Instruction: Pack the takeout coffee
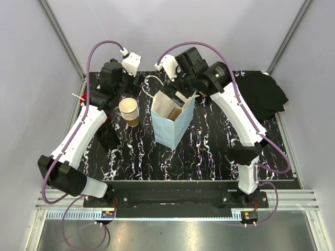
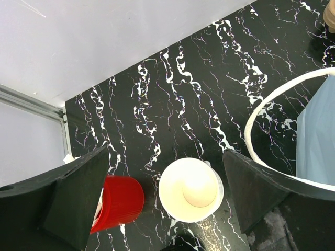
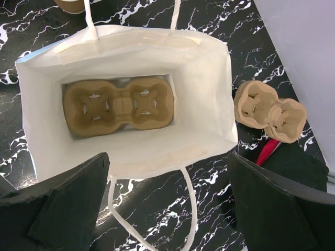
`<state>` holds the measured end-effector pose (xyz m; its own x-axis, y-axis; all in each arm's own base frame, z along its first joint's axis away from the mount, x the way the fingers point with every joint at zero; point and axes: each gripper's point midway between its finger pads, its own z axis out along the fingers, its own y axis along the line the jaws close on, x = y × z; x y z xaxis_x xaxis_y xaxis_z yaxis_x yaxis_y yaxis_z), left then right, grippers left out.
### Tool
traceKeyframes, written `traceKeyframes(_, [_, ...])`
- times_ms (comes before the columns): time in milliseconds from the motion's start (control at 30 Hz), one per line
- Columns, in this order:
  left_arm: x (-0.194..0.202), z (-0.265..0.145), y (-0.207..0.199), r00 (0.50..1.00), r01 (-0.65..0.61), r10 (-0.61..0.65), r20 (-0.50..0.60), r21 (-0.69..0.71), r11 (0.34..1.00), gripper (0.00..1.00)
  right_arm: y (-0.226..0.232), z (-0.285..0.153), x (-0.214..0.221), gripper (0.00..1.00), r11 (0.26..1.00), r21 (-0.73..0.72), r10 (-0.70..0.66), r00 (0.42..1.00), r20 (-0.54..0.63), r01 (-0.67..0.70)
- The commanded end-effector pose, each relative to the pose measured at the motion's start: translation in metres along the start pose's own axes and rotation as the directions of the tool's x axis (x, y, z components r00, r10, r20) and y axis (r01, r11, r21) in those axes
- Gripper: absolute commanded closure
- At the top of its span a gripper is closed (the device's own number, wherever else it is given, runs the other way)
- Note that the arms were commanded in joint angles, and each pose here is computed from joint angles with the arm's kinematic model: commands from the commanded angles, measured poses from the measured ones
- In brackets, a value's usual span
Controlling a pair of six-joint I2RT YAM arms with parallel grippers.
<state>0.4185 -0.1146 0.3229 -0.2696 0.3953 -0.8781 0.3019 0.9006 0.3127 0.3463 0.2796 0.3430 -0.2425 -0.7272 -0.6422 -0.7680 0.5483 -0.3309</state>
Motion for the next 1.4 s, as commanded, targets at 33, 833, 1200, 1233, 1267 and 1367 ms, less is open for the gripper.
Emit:
traceKeyframes(33, [-0.038,-0.020,0.013,0.994,0.018,-0.014,0.106,-0.034,0.999,0.01,-0.010,-0.045,-0.004,0.00,0.999,0.042,-0.013,0.998,0.062,0.010])
traceKeyframes(833, [-0.046,-0.022,0.006,0.994,-0.011,0.014,0.110,-0.032,0.999,0.01,0.004,-0.074,0.065,0.00,0.988,0.019,-0.157,0.982,0.102,0.156])
traceKeyframes(1200, [-0.050,-0.021,-0.002,0.994,-0.040,0.042,0.101,-0.022,0.999,0.14,-0.001,-0.067,0.052,0.00,0.984,0.076,-0.174,0.966,0.193,0.162])
traceKeyframes(1233, [-0.051,-0.021,-0.003,0.994,-0.045,0.047,0.101,-0.022,0.999,0.14,-0.003,-0.067,0.050,0.00,0.984,0.081,-0.174,0.964,0.200,0.160])
traceKeyframes(1267, [-0.051,-0.020,-0.004,0.994,-0.046,0.048,0.099,-0.019,0.999,0.14,-0.004,-0.067,0.046,0.00,0.983,0.090,-0.174,0.962,0.212,0.158])
traceKeyframes(1367, [-0.052,-0.017,-0.007,0.995,-0.049,0.049,0.092,-0.002,0.999,0.07,-0.009,-0.067,0.038,0.00,0.979,0.114,-0.193,0.952,0.239,0.170])
